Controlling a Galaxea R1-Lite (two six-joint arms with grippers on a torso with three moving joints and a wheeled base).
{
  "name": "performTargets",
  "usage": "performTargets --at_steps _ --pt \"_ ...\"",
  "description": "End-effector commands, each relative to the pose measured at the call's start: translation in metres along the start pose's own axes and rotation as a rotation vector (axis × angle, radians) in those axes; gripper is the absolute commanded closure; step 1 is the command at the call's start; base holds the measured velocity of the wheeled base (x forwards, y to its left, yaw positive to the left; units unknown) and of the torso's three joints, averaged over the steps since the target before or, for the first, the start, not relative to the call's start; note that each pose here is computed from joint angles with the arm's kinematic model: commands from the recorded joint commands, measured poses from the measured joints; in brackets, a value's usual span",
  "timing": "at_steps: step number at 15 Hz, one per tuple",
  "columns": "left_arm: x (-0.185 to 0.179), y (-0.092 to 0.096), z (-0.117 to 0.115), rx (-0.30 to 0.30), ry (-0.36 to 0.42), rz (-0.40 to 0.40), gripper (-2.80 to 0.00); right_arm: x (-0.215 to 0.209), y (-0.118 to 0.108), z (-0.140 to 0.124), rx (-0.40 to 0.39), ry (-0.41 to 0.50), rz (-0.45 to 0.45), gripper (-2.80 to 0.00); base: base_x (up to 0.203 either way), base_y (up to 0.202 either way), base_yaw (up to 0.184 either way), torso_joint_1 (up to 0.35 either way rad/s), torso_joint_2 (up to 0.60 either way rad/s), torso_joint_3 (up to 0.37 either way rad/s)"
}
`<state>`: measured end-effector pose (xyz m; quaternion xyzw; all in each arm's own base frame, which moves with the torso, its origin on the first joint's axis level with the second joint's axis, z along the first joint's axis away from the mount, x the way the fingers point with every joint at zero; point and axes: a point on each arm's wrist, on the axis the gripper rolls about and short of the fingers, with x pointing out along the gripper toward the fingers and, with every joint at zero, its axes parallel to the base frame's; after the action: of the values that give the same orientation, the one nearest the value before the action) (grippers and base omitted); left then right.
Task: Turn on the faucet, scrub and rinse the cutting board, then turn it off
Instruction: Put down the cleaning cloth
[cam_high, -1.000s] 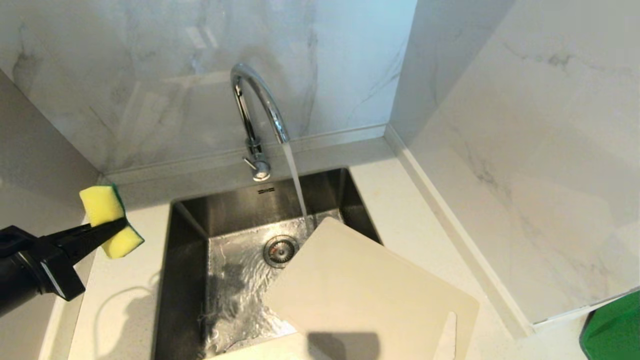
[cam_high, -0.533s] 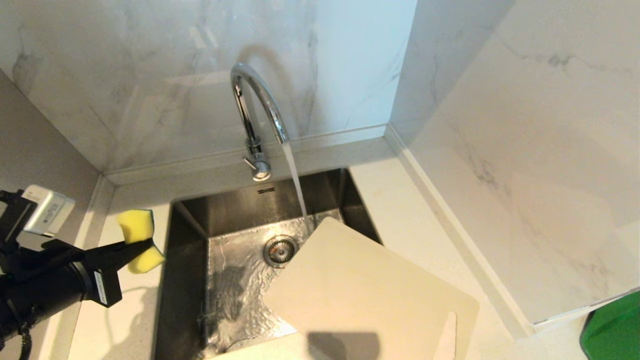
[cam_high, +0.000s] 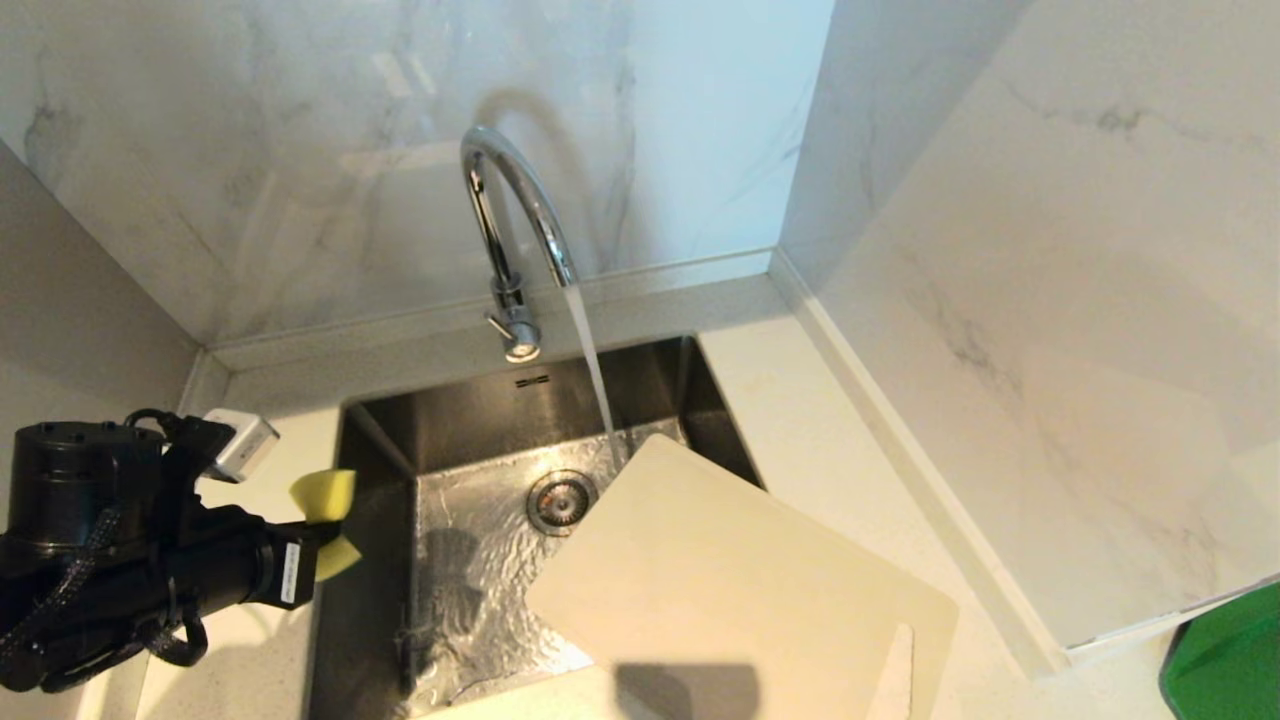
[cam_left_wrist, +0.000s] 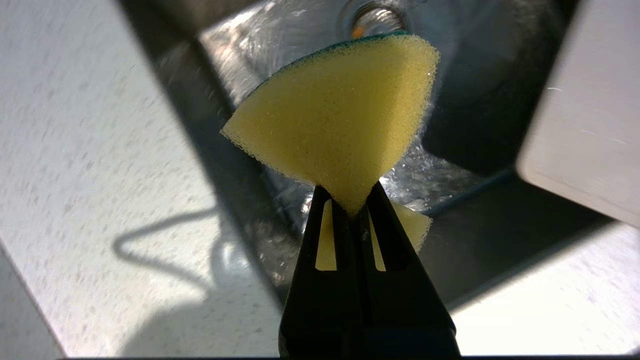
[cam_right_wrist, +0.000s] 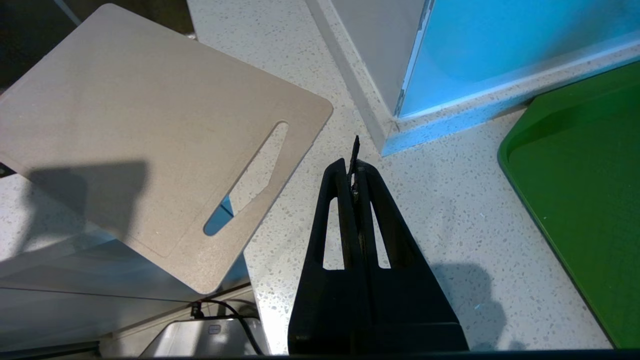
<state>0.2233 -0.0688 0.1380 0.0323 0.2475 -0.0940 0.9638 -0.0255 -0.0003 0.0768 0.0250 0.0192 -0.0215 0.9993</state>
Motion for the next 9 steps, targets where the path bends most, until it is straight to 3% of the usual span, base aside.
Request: performTargets --at_steps 1,5,9 --pt "0.019 0.023 0.003 -0.079 0.061 0.091 0.00 0.000 0.000 0.000 0.000 0.002 -0.001 0.00 0.000 0.000 0.000 0.000 0.00 0.000" --pt "0.040 0.061 0.001 -0.178 0.243 0.223 0.00 0.000 0.000 0.000 0.000 0.002 -0.001 0.00 0.000 0.000 0.000 0.000 0.00 0.000" --pt "0.059 0.096 -0.002 -0.254 0.314 0.318 0.00 0.000 0.000 0.000 0.000 0.002 -0.001 0.00 0.000 0.000 0.000 0.000 0.00 0.000"
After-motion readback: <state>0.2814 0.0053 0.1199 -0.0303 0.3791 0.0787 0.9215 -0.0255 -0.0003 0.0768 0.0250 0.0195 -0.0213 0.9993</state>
